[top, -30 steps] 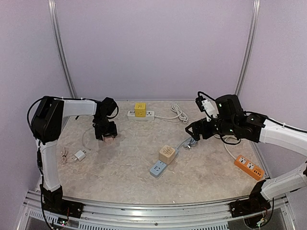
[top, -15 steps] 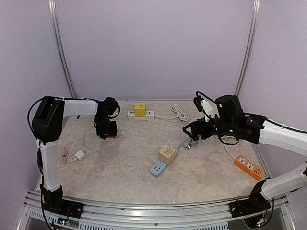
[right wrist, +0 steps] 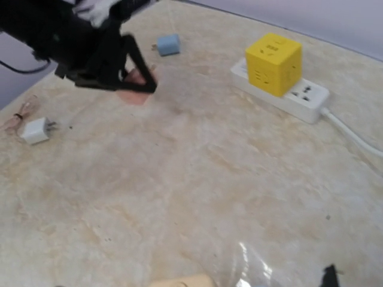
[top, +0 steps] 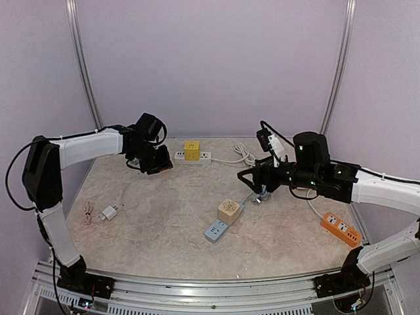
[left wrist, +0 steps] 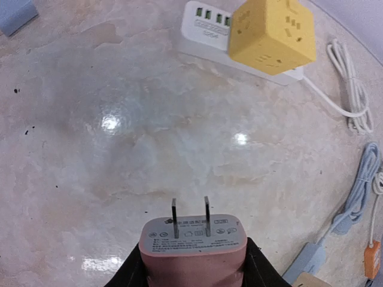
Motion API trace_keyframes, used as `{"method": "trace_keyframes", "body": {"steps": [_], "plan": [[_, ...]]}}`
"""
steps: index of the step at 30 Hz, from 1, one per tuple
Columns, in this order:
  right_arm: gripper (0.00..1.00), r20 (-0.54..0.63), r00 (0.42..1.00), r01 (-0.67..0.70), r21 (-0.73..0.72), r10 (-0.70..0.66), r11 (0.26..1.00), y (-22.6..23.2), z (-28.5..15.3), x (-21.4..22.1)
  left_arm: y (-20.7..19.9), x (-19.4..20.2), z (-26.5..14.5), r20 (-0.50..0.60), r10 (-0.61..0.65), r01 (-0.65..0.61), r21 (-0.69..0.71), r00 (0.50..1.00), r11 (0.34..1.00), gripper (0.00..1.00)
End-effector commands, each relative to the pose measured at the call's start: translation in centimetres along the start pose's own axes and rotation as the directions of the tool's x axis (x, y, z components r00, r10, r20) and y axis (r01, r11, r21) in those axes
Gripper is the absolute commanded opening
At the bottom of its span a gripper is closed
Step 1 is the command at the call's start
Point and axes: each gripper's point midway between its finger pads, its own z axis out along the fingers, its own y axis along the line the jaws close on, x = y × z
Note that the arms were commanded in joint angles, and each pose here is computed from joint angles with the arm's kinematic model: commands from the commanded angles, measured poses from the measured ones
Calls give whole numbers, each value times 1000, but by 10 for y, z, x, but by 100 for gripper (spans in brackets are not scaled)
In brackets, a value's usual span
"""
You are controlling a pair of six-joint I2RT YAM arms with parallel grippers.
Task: Insert the plug
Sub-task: Pick up the plug at the center of the board, then pass from the left arm to the right
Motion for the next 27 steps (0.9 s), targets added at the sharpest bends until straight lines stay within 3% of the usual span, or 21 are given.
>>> {"method": "trace_keyframes", "body": {"steps": [1,10,27], "plan": [[87,77,997,8,-63,-3,998,16,-1,-6,-57,-12,-46,105,-15,-7,211,994,978,29],[87,120,992,50,-51,-44,997,23,-4,-11,-113,-12,-100,214,-1,-79,362,977,929,29],[87,222,970,101,11,-101,995,24,-6,-20,-155,6,-144,325,-55,-123,503,944,855,30]]}}
